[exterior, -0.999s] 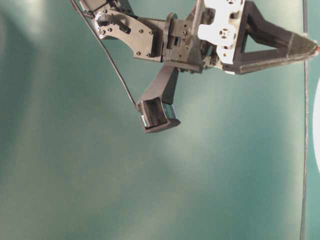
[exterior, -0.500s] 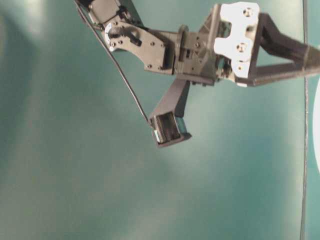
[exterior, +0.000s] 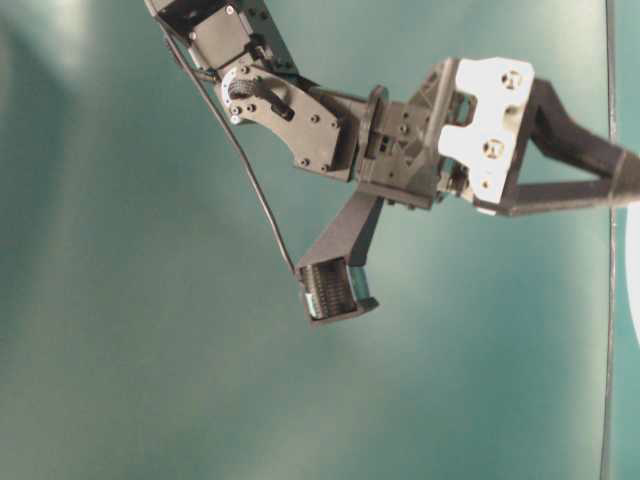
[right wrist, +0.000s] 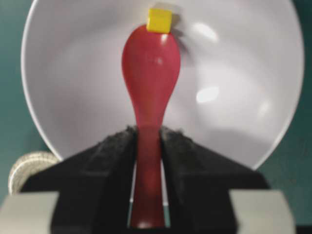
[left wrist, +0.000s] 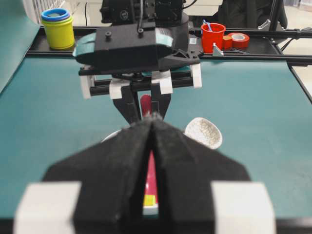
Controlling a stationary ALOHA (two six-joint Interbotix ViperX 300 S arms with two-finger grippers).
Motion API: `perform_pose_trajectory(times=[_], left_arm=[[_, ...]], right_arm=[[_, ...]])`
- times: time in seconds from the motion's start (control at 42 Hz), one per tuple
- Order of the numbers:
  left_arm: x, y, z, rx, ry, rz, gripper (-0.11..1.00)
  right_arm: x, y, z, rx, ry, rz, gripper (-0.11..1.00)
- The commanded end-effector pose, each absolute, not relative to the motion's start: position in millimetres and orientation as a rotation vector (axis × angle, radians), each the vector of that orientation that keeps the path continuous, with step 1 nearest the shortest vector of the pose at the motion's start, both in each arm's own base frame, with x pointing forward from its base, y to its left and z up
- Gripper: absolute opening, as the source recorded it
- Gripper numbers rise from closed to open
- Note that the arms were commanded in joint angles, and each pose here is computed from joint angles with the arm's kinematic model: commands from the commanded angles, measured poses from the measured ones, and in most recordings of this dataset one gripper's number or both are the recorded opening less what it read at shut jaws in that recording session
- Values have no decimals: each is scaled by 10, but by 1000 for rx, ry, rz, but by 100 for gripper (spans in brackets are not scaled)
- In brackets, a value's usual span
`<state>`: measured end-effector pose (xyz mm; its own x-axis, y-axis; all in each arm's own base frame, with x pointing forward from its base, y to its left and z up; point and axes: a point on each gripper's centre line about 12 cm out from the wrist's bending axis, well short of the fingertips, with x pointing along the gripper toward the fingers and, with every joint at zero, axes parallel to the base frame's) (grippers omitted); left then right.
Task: Scoop the yellow hexagonal prism block from the bowl with a spoon using the right arm.
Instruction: 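Slide the spoon under the yellow block toward the bowl's left side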
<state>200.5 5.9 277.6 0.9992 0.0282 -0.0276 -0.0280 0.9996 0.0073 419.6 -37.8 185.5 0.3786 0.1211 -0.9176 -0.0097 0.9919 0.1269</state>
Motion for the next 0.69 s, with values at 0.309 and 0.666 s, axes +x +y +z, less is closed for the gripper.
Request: perform_pose_trajectory(times=[0.309,0.666], left_arm=[[2024,59,2866,9,3,28,1],[2025,61,2874,9,0,29,1]], right_arm=[[4343,-416,2066,81,1036,54,23],[4358,-422,2082,82,1018,47,23]])
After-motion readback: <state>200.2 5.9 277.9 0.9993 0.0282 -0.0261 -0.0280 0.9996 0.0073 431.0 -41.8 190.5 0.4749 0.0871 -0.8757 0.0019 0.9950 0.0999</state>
